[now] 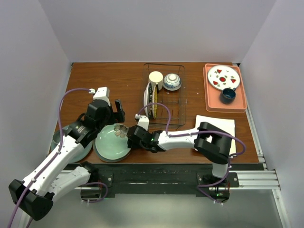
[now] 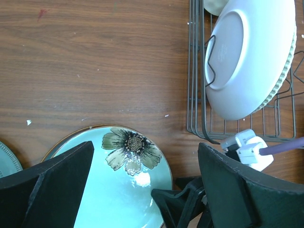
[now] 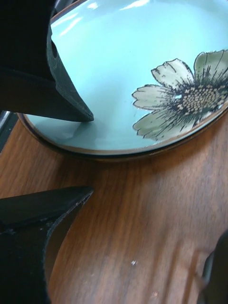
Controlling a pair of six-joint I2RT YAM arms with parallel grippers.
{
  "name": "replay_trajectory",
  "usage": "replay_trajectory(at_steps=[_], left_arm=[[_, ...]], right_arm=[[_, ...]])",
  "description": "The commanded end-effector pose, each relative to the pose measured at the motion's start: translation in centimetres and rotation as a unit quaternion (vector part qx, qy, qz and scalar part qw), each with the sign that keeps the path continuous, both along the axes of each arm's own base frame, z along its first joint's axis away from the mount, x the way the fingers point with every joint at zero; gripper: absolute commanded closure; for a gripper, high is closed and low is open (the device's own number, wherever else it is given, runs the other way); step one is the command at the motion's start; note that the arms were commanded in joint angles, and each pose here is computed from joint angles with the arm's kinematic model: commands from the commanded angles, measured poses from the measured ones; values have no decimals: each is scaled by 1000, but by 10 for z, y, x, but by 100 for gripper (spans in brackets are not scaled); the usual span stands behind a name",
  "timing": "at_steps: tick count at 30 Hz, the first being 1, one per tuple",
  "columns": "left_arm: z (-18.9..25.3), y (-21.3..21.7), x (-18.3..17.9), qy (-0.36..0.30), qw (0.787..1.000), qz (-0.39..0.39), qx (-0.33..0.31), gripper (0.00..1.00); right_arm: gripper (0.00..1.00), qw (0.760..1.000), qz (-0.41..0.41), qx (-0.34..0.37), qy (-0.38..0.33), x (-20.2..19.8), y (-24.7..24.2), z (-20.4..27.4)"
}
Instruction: Load the mixed dishes into the dish rack
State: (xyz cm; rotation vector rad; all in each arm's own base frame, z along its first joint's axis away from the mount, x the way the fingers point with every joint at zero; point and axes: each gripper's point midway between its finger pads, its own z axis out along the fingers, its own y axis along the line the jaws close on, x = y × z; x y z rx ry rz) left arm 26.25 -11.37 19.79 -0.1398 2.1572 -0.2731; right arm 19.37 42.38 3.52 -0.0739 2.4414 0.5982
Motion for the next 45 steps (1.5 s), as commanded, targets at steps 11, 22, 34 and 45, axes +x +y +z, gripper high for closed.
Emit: replay_trajectory(at_steps=[11, 22, 34, 45], left_arm=[[-1, 2, -3, -1, 1000, 5, -7, 4], [-5, 5, -6, 5, 1000, 8, -5, 4], [-29, 8, -18, 33, 999, 23, -18, 3], [-42, 4, -26, 43, 998, 12, -34, 4]], right_arm=[[79, 999, -36, -35, -13, -2, -41, -4], [100, 998, -45, -38, -24, 0, -47, 13], [100, 998, -38, 16, -46, -2, -49, 66], [100, 988, -8, 144, -49, -19, -45, 119]])
